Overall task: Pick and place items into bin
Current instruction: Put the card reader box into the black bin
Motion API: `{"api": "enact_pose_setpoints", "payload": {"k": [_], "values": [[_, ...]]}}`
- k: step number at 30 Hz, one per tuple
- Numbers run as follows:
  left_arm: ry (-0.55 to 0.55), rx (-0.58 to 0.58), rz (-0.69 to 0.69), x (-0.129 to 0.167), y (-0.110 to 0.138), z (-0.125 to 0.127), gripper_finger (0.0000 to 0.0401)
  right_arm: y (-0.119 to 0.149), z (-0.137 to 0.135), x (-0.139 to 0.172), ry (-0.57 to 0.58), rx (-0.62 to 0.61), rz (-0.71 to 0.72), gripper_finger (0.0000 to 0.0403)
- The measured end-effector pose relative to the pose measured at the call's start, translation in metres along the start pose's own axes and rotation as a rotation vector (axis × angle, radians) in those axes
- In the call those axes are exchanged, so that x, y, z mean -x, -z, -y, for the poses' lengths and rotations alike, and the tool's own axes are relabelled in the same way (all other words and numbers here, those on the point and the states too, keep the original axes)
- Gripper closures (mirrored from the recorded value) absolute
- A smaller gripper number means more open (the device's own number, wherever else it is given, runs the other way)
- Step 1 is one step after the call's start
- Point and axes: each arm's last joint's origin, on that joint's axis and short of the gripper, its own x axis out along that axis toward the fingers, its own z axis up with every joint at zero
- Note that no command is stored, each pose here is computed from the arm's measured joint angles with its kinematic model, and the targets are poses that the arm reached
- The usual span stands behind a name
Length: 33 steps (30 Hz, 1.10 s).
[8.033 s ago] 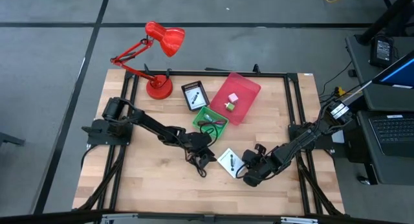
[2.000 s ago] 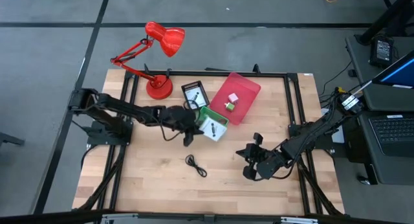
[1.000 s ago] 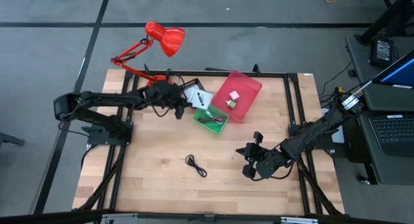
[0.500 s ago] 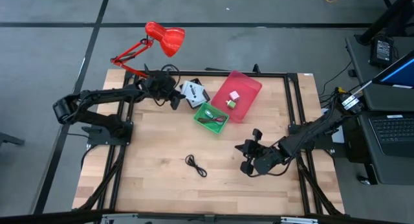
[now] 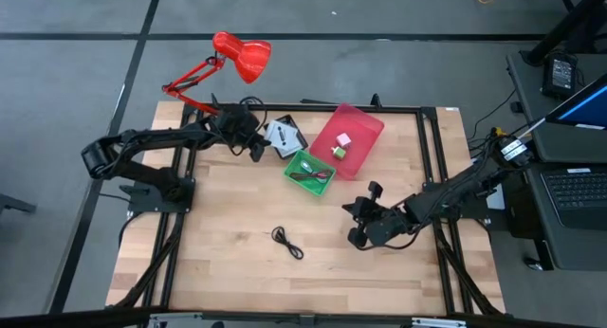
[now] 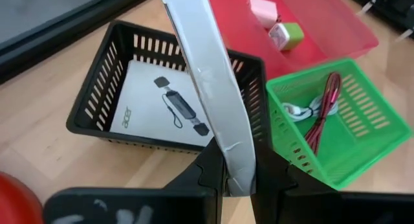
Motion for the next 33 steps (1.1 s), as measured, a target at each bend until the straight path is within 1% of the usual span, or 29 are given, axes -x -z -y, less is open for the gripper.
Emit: {"api": "enact_pose_setpoints", "payload": {"k": [8, 13, 22, 33], "values": [[-0.016, 0.012, 0.000, 0.0000, -0.0006, -0.0076, 0.0363, -0.0026, 0.0046, -0.0044, 0.019, -0.013, -0.003, 0.0402], [-0.022, 0.017, 0.003, 0.0007, -0.0011, -0.0099, 0.0354, -0.0029, 0.0052, -0.0049, 0.022, -0.011, -0.003, 0.0402], [0.031, 0.017, -0.007, 0.0006, -0.0007, -0.0082, 0.0355, -0.0029, 0.0051, -0.0049, 0.022, 0.004, -0.003, 0.0402], [0.030, -0.002, -0.006, 0.0006, -0.0008, -0.0083, 0.0324, -0.0029, 0.0051, -0.0049, 0.022, 0.004, -0.003, 0.0402]]}}
